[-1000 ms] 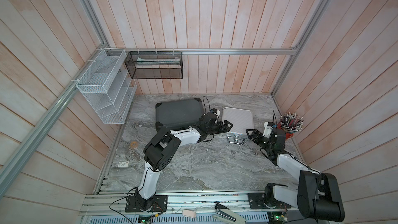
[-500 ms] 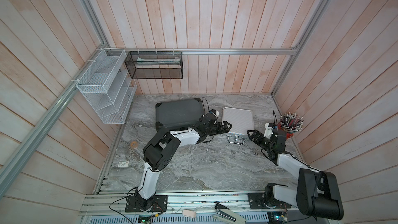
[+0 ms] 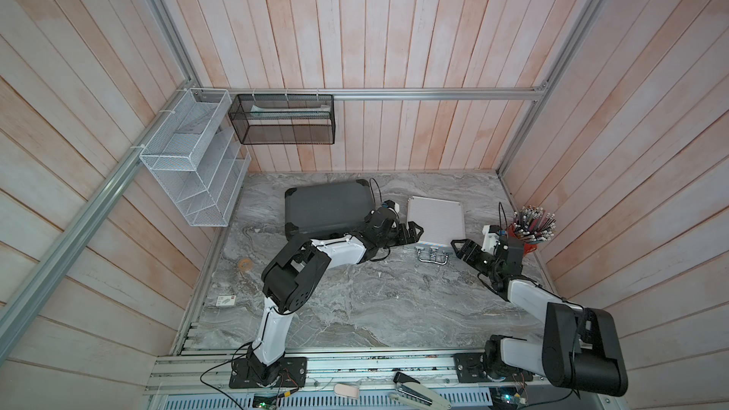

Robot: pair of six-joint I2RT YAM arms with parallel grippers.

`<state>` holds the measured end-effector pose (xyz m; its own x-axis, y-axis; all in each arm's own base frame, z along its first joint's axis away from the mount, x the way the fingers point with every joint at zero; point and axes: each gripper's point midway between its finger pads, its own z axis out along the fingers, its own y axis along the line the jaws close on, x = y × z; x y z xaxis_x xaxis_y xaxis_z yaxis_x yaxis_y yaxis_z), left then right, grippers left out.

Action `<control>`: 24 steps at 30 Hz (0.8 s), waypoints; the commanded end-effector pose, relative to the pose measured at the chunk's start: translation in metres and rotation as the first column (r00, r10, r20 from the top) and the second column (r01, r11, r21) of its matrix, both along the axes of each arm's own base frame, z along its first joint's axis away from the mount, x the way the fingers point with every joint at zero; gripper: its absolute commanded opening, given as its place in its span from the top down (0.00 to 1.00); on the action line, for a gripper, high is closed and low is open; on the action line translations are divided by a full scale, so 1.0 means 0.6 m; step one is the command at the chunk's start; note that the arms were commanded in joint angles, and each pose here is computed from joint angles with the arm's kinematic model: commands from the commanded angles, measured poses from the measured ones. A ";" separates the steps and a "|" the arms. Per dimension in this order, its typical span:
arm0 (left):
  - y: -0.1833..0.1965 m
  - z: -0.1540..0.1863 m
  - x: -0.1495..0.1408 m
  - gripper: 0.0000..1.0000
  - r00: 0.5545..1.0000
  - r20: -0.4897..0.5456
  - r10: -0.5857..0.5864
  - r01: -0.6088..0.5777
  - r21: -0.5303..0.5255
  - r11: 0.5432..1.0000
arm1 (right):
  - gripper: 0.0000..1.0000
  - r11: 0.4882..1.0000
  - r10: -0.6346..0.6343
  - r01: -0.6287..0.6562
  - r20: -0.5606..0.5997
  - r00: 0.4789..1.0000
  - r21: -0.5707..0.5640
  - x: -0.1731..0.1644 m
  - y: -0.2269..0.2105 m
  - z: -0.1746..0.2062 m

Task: Open the poker set cases
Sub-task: Open the case lid on the poker set case.

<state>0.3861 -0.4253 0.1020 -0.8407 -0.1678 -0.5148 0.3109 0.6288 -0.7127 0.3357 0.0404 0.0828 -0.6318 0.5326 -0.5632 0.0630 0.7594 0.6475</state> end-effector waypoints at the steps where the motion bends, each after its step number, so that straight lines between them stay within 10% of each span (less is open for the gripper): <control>1: -0.010 0.001 0.001 0.01 1.000 0.014 -0.016 0.016 0.015 1.000 | 0.23 0.997 0.064 -0.066 0.058 0.996 0.034 0.014 0.019 0.029; 24: -0.043 0.076 -0.017 0.02 0.994 0.023 -0.102 0.105 -0.162 0.981 | 0.24 0.995 0.059 -0.067 0.118 0.991 0.070 0.011 0.024 0.069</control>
